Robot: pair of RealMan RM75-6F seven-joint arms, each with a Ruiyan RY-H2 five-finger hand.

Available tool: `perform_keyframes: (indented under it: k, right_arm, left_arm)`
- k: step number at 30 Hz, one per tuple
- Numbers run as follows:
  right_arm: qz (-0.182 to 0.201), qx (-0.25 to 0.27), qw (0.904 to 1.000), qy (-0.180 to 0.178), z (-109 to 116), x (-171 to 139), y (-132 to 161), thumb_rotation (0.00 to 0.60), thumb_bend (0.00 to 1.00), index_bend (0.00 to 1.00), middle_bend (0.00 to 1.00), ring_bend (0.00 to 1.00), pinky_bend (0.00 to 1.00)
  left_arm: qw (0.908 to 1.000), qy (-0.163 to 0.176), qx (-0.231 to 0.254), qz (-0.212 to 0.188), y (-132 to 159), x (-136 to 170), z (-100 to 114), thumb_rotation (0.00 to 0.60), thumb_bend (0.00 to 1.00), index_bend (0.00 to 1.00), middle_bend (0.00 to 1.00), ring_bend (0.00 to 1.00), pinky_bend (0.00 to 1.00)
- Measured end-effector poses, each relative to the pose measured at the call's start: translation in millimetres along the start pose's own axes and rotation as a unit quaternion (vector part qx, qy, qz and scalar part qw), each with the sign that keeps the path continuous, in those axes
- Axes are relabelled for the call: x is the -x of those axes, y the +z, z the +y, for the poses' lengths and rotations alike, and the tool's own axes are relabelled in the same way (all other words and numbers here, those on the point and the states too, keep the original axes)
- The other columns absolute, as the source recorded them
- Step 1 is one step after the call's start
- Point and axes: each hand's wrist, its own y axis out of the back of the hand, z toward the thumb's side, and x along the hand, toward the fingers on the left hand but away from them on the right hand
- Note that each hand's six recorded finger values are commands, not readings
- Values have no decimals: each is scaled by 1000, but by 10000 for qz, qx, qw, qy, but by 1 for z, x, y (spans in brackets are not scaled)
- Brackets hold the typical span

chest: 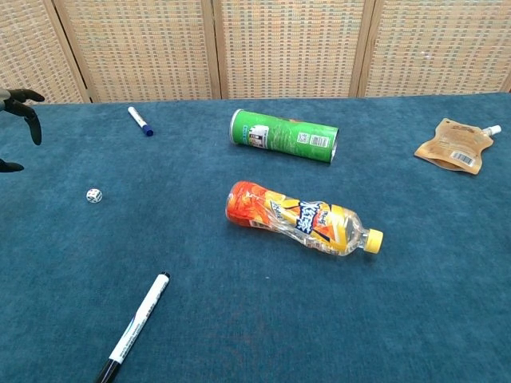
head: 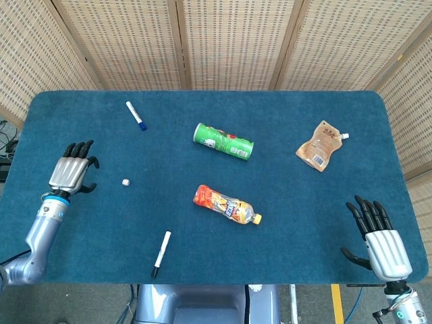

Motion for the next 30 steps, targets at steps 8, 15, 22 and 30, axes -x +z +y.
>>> perform_keyframes:
  k: [8,15,22,30]
  right_arm:
    - [-2,56,10000,-12,2,0,-1,600,208,0,0,0,0]
    - [-15,94,10000,-17,3,0,-3,600,208,0,0,0,0]
    - [-32,121,9999,11,2,1,-4,600,208,0,0,0,0]
    - [-41,156,9999,41,0,2,-5,600,208,0,0,0,0]
  left_arm:
    - [9996,-211,-160,-56,18,-9,-12,600,272,429,0,0,0]
    - [9990,-347,-259,-87,30,-17,-22,600,274,430,0,0,0]
    - [9987,-365,-345,25,34,-26,-28,600,280,430,0,0,0]
    - [9983,-376,-419,120,41,-36,-35,600,298,466,0,0,0]
